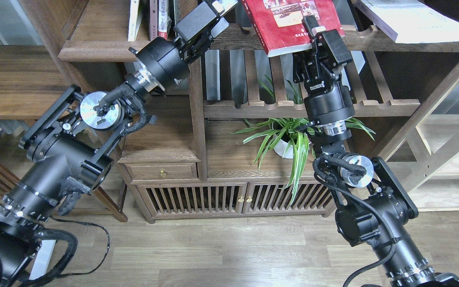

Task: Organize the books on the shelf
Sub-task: 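Pull the red book out and bring the left gripper to its edge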

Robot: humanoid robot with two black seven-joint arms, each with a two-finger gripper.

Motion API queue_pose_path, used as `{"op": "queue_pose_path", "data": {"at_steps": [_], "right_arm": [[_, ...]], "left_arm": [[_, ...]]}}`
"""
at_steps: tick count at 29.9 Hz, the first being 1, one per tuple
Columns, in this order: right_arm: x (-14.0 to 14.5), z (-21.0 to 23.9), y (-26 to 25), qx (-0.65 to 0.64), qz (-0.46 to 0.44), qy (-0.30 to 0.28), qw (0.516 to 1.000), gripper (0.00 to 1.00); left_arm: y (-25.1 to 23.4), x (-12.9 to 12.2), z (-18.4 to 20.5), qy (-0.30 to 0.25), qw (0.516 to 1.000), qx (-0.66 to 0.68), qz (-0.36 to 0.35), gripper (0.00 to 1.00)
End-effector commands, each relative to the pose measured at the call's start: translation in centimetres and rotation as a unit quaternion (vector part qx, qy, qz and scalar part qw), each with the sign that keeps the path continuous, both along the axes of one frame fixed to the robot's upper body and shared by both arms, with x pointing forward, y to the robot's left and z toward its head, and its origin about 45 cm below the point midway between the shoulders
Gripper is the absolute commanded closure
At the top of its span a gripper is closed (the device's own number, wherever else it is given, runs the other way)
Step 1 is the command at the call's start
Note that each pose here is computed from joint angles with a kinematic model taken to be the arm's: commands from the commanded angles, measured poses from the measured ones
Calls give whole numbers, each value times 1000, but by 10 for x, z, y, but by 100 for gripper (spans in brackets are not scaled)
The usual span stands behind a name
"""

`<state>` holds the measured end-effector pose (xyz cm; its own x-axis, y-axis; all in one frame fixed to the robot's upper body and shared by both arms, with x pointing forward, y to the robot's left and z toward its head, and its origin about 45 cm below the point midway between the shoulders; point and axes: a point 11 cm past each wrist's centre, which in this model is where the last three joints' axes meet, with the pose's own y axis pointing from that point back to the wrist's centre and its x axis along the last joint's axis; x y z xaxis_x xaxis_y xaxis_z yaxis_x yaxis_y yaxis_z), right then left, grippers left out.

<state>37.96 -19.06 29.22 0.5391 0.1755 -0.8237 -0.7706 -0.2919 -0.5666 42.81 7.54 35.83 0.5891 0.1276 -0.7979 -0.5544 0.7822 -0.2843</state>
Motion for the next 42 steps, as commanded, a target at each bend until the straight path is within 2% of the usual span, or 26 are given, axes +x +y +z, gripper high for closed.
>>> {"op": "queue_pose_path", "data": {"at_steps": [1, 5, 9, 22, 31, 36, 39, 42], "right_arm": [[-1, -1, 1, -1, 2, 1, 1000, 97], [-1, -3, 2, -2, 4, 3, 1000, 97], [-5, -9, 10, -7, 15, 10, 1000, 96], [-9, -17, 18, -13, 28, 20, 999, 96], [-13, -25, 21, -15, 33, 29, 999, 96], [-14, -25, 21, -16, 33, 29, 999, 96], [-13, -24, 21, -16, 34, 28, 999, 96], [-13, -24, 21, -16, 34, 28, 999, 96]], "left_arm": [[0, 7, 3, 3, 1000, 9, 6, 6], [2, 12, 4, 6, 1000, 10, 9, 11], [3, 20, 17, 16, 1000, -10, 7, 11], [0, 26, 2, 52, 998, 28, -7, 14], [-3, 26, 9, 45, 998, 33, -13, 15], [-4, 23, 5, 51, 998, 39, -27, 21], [-6, 21, 3, 54, 997, 42, -37, 29], [-8, 20, 2, 53, 997, 47, -39, 30]]}}
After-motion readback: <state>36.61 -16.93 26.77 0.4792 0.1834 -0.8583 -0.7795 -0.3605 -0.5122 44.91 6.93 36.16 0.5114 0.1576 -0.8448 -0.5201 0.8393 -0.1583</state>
